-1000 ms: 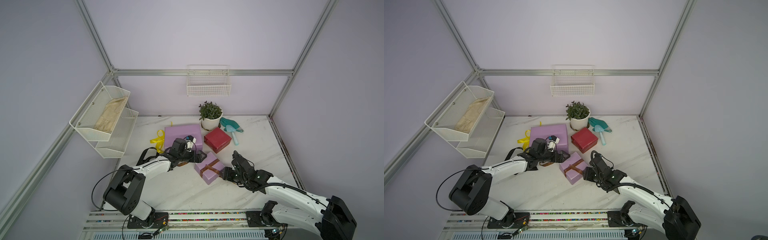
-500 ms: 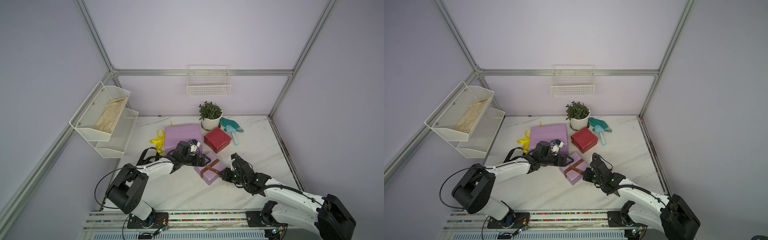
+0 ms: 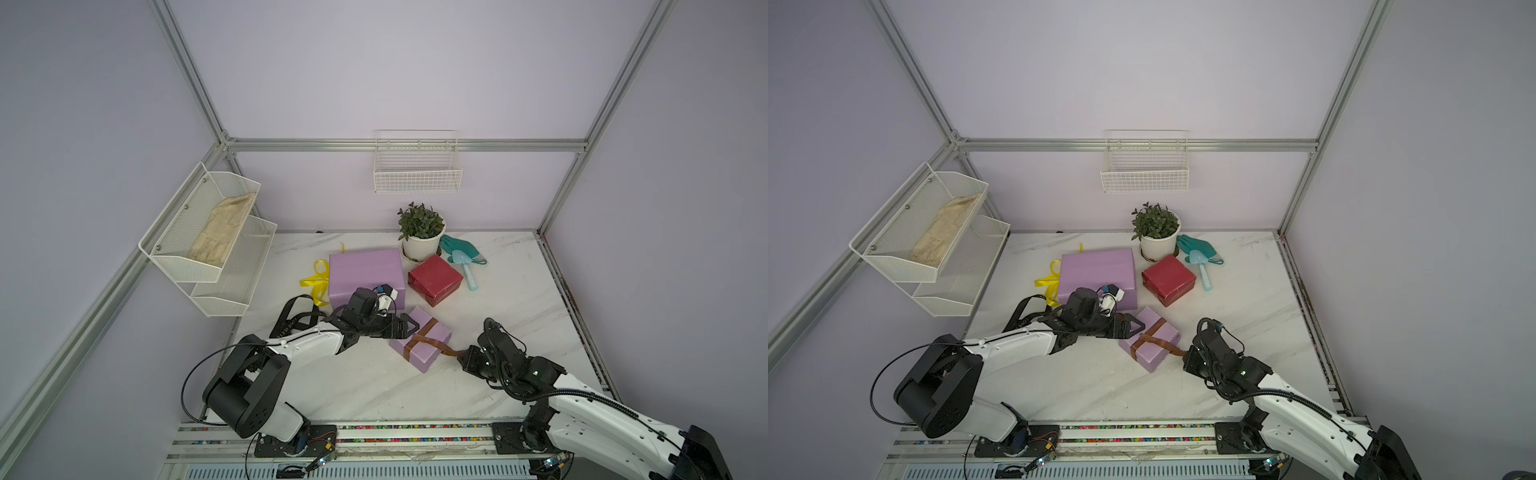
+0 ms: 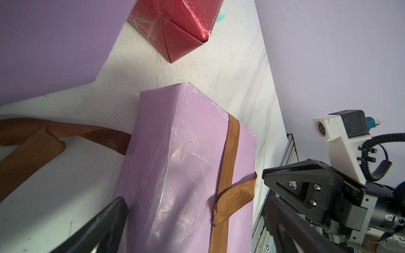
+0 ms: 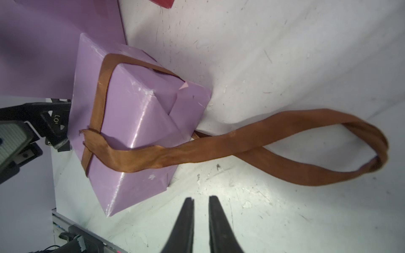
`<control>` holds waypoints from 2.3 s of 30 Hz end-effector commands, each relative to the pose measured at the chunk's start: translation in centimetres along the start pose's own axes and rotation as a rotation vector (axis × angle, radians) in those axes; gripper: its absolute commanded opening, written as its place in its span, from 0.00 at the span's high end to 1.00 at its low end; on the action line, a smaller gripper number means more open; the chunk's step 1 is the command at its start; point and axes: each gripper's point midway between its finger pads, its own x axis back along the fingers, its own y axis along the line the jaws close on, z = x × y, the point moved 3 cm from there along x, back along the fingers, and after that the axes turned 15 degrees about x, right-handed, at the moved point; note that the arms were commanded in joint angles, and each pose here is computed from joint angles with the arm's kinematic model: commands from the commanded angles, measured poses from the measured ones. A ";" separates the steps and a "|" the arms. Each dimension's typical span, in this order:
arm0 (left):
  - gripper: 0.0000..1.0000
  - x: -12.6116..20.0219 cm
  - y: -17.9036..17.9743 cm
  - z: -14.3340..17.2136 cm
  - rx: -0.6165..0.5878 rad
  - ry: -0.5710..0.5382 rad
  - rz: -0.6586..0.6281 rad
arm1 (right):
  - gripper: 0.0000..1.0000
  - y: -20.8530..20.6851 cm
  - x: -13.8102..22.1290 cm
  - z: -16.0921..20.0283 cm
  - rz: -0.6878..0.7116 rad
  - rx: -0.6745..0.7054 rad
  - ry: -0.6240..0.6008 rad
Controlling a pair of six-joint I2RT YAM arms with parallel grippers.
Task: Untie the ribbon bows on the gift boxes
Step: Untie the ribbon from the gift box.
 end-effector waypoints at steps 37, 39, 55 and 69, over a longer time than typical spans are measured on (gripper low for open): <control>0.00 -0.1 -0.7 1.5 0.012 0.001 0.014 | 0.44 -7.1 -1.5 -14.8 0.054 -0.226 -0.245; 0.00 -0.1 -0.9 1.2 0.007 -0.010 0.014 | 0.43 -6.2 -1.1 -13.8 0.005 -0.223 -0.219; 0.00 -1.2 -2.0 0.2 -0.056 0.003 0.044 | 0.36 1.3 1.5 -4.6 -0.276 -0.322 0.006; 0.00 0.2 -0.8 2.4 -0.026 0.005 0.038 | 0.44 2.3 -3.4 -5.1 -0.253 -0.293 0.010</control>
